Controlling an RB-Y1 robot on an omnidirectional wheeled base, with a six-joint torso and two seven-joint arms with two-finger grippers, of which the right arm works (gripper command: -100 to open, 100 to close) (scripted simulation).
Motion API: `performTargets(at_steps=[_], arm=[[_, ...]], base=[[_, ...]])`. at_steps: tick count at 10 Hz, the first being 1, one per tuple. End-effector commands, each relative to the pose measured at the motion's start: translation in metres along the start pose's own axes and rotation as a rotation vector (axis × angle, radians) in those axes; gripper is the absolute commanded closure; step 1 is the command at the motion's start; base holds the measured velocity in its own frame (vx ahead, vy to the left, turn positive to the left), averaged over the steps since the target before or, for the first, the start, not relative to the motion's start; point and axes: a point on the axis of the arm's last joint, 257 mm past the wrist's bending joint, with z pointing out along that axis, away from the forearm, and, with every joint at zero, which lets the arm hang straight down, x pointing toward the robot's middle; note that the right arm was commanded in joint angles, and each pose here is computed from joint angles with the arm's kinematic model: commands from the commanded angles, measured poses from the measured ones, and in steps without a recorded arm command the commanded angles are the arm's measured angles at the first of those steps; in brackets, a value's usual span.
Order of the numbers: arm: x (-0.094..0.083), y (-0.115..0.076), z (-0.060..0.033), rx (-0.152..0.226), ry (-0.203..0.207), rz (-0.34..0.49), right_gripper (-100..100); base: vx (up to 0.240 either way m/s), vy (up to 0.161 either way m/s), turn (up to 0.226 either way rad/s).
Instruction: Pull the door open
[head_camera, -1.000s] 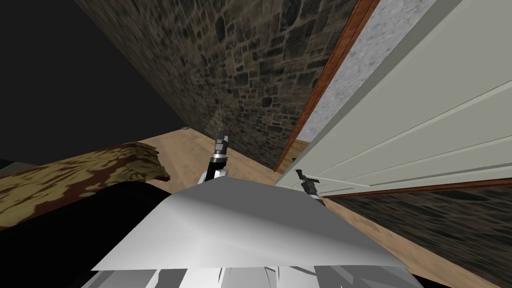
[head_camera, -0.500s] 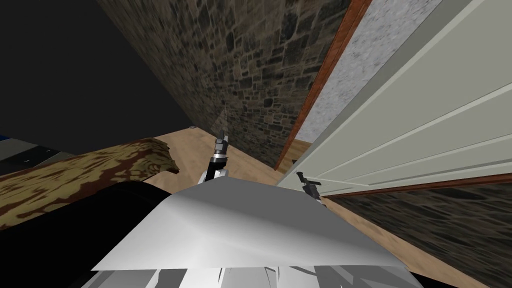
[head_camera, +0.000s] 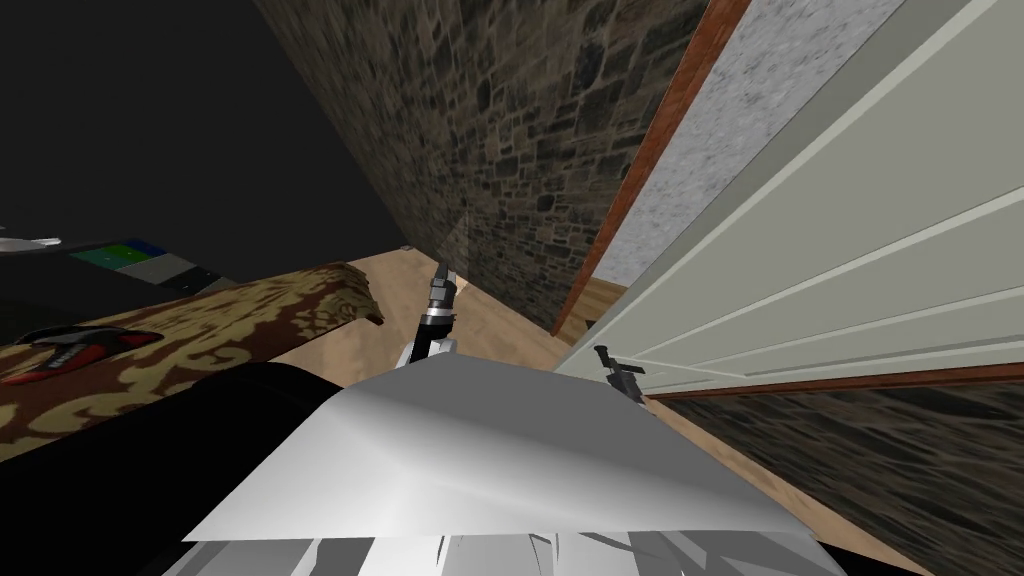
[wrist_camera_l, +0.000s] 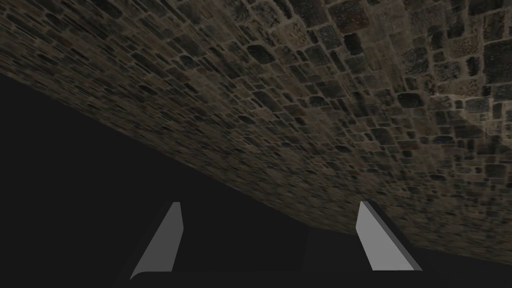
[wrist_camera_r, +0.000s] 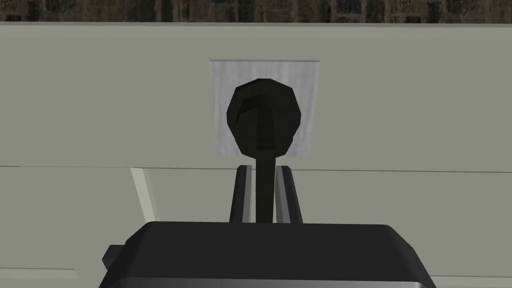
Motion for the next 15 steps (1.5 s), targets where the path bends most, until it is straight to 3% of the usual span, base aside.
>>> performTargets(at_steps=[1,5,11,13,15], arm=[[-0.004,0.0,-0.0071,0.001,-0.001,-0.003,100],[-0.007,0.002,-0.0171,-0.002,0.003,-0.004,100],[0.022,-0.006,0.0125,0.006,0.032,0.007,100],[0.022,-0.006,0.0125,0.006,0.032,0.007,100],[0.036,-0.007,0.0279,0.006,0.045,0.008,100]], base=[[-0.222,-0.094,0.201],[-0.244,-0.068,0.188],[-0.177,-0.043,0.043],[-0.102,-0.02,-0.012],[-0.131,-0.034,0.056]])
